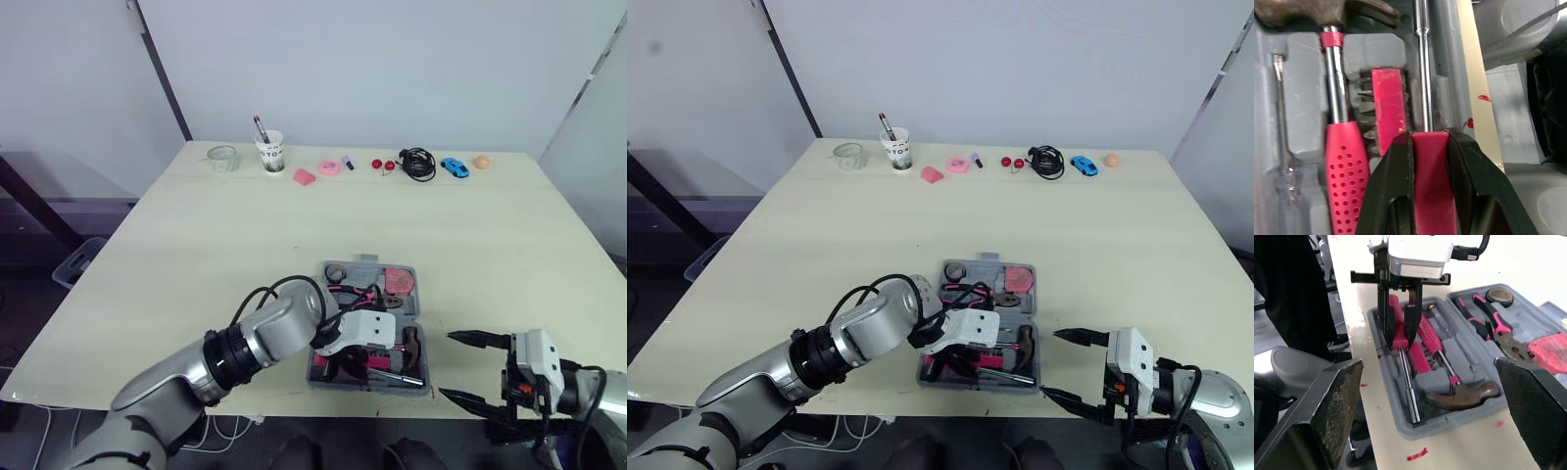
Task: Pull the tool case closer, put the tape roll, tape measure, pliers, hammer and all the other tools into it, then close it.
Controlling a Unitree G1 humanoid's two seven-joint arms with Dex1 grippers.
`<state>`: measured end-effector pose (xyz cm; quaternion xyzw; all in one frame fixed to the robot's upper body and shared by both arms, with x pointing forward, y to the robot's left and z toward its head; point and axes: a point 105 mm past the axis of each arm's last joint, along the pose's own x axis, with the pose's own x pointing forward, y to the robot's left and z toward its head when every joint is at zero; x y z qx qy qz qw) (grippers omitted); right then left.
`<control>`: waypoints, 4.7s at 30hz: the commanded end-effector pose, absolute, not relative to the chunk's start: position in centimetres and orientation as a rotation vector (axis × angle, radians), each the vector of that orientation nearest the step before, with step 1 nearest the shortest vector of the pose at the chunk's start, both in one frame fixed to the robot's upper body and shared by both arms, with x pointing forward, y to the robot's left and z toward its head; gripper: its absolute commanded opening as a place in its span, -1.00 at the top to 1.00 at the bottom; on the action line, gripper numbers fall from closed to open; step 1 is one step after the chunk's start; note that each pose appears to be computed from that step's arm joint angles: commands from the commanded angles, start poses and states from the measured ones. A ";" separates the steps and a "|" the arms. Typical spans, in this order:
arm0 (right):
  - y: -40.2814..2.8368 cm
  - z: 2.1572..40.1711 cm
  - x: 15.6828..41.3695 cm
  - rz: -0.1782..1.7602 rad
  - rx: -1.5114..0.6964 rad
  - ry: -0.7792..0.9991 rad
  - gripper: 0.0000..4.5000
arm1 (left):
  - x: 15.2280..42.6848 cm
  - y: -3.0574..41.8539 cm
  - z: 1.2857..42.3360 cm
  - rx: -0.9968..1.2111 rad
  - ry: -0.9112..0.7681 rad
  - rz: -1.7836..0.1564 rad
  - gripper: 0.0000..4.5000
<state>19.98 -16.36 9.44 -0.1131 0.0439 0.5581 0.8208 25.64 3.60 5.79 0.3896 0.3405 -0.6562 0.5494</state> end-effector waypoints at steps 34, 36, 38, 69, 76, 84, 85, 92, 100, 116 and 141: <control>-16.4 9.8 20.1 1.184 -0.265 0.062 -1.00 | 25.5 3.3 9.9 0.806 0.647 -1.609 -0.51; -16.4 9.8 20.1 1.183 -0.266 0.062 -1.00 | 25.6 3.4 10.6 0.760 0.611 -1.623 -0.51; -16.4 9.9 20.3 1.180 -0.265 0.058 -1.00 | 26.2 4.0 10.8 0.699 0.604 -1.603 -0.51; -16.8 10.3 20.8 1.180 -0.296 0.054 -1.00 | 25.9 6.4 2.4 0.528 0.452 -1.719 0.99; -16.8 10.3 20.7 1.175 -0.294 0.057 -1.00 | 25.2 7.1 0.8 0.536 0.500 -1.716 0.99; -16.6 10.7 21.1 1.167 -0.292 0.049 -1.00 | 26.3 6.0 3.3 0.418 0.349 -1.651 0.99; -16.7 10.8 21.3 1.156 -0.284 0.043 -1.00 | 26.7 5.8 4.2 0.374 0.310 -1.623 0.99; -17.6 10.8 22.7 1.011 -0.195 0.004 -1.00 | 28.8 7.8 9.2 0.207 0.115 -1.388 0.99; -20.4 10.2 24.3 0.792 -0.138 -0.019 -1.00 | 29.8 13.8 10.7 0.121 0.074 -1.053 0.99; -27.9 5.9 20.6 0.560 -0.144 0.139 -1.00 | 24.9 25.7 7.5 0.122 0.216 -0.615 -0.99; -27.0 6.0 23.2 0.693 -0.210 0.199 -1.00 | 26.5 25.2 6.5 0.177 0.287 -0.791 -0.99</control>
